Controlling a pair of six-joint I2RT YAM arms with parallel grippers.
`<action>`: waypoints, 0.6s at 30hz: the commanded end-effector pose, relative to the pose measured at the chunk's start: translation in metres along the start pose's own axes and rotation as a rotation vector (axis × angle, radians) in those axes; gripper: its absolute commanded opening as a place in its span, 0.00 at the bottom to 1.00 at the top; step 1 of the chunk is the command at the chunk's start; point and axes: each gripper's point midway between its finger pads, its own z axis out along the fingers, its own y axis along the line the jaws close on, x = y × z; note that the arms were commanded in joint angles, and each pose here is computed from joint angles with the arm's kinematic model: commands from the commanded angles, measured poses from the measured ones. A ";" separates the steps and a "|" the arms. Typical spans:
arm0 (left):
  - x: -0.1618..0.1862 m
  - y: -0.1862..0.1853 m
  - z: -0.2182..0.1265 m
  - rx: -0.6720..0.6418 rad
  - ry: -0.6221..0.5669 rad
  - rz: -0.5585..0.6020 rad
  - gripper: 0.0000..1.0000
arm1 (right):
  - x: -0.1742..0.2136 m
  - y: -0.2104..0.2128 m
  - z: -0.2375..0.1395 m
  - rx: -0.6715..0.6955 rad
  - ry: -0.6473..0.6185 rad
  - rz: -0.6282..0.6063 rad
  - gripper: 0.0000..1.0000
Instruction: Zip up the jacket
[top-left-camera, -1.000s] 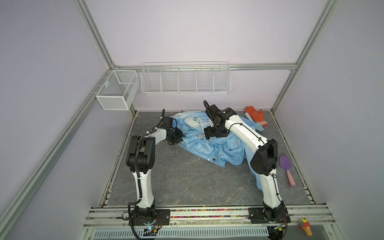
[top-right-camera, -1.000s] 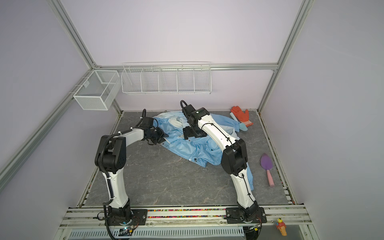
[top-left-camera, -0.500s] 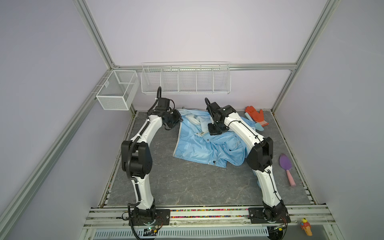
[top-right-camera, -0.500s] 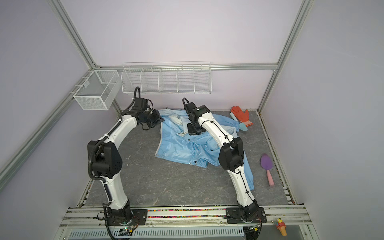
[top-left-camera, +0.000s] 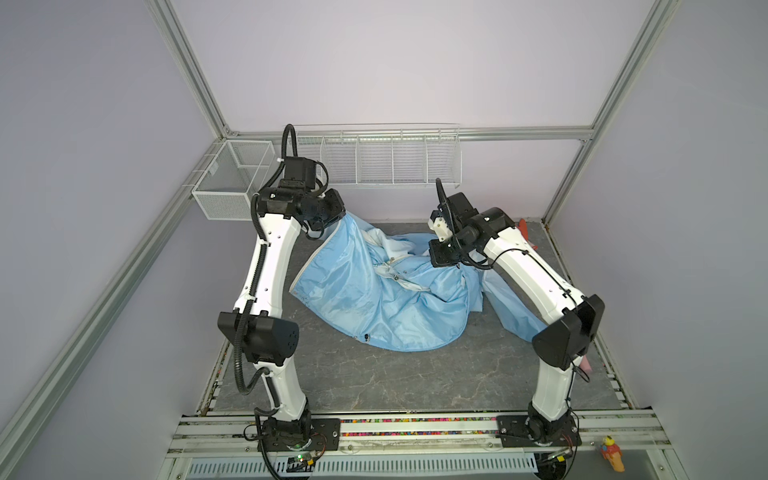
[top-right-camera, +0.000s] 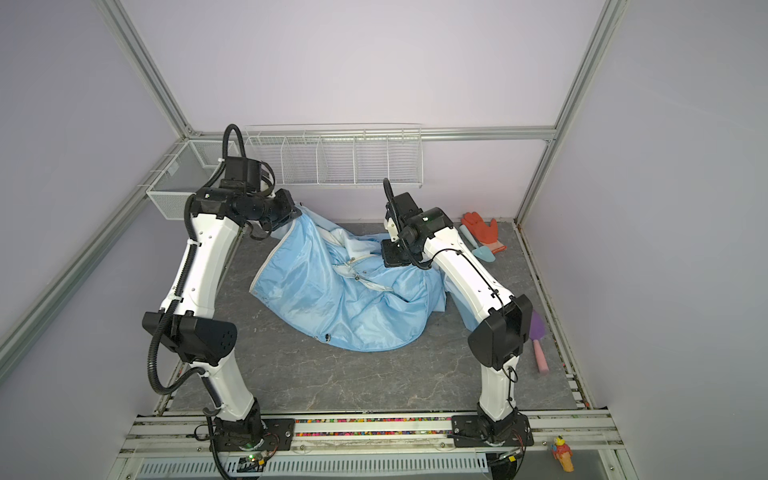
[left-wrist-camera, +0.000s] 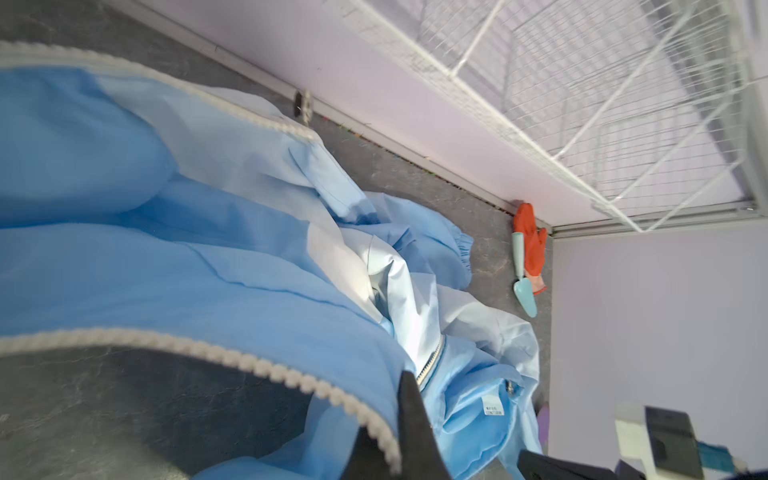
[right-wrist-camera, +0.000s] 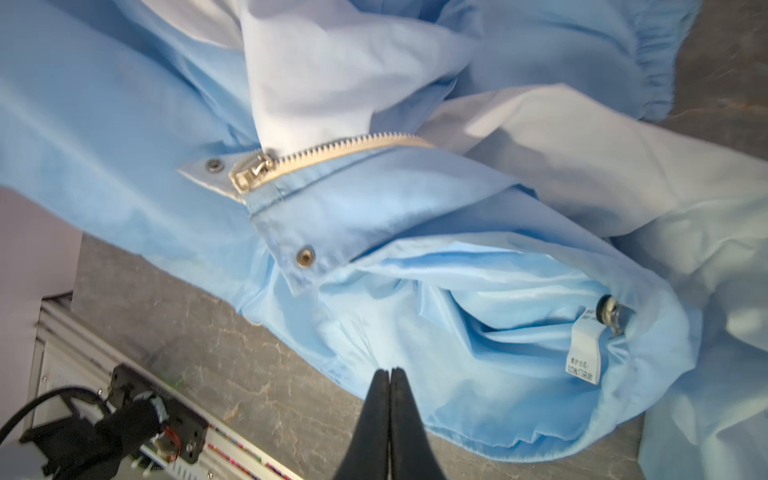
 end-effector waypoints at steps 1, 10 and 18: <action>0.025 0.047 0.030 -0.175 0.101 -0.015 0.29 | 0.032 0.009 0.017 -0.074 0.070 -0.051 0.07; 0.054 0.066 -0.001 -0.234 0.036 -0.072 0.45 | 0.048 0.019 0.034 -0.128 0.110 0.177 0.78; 0.104 0.099 -0.037 -0.301 0.011 -0.146 0.49 | 0.027 0.064 0.074 -0.312 0.154 0.425 0.86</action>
